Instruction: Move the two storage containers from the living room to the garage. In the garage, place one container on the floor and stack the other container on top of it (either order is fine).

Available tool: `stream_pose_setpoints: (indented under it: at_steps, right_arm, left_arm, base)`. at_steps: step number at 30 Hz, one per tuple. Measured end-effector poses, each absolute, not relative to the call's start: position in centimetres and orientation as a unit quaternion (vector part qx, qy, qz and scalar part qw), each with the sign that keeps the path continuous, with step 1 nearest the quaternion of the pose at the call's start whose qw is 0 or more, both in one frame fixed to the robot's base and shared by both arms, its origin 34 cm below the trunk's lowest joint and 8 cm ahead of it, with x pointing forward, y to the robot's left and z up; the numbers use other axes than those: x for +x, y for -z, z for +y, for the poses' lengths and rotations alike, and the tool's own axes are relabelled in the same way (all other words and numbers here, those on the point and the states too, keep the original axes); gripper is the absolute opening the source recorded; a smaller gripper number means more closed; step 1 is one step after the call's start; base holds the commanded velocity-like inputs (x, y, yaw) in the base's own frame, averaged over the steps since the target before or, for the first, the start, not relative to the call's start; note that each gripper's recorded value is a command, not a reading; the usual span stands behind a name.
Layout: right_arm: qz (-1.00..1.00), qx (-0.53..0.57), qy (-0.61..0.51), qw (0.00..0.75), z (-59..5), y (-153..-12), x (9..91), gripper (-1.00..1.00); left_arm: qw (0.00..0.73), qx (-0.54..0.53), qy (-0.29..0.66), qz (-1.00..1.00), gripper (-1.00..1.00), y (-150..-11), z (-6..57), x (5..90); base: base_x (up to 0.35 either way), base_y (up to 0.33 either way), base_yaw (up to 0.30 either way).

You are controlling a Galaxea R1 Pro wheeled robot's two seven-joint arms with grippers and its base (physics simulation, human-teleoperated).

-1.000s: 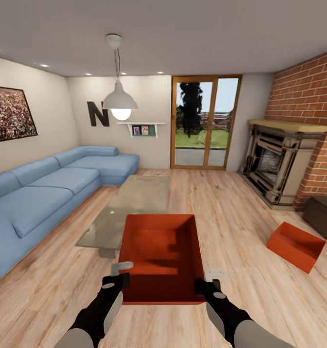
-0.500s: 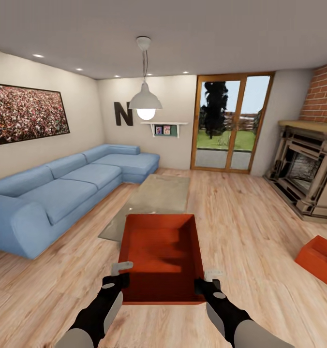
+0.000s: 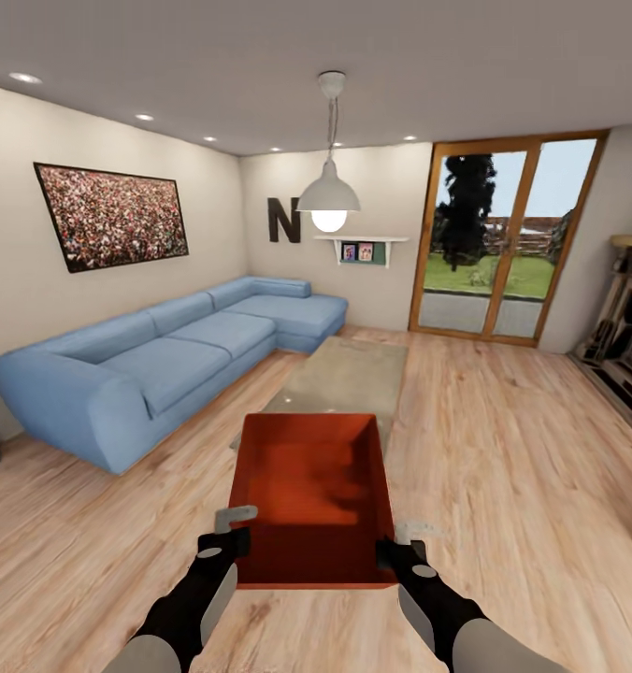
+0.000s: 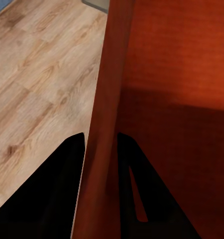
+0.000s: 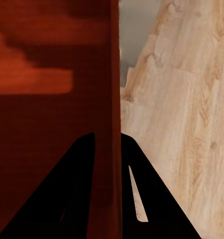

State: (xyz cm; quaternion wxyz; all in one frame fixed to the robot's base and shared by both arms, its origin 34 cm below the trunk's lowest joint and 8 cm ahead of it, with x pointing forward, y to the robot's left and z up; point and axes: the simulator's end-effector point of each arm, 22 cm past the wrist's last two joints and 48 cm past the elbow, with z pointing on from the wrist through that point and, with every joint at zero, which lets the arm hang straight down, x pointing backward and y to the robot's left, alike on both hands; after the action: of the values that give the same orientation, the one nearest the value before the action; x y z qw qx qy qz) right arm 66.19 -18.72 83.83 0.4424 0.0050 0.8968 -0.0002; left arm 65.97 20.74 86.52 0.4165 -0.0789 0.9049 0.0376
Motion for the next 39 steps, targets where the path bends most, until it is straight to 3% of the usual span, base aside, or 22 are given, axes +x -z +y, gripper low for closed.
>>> stream_pose_setpoints:
  at_steps: [39]
  right_arm:
    - [0.893,0.006,0.0,0.449,-18.71,-84.54,66.42,-1.0]
  left_arm:
    - [0.423,-0.078,-0.037,0.902,-1.0,-87.29,20.74,66.22]
  base:
    - [0.0,0.0,0.3]
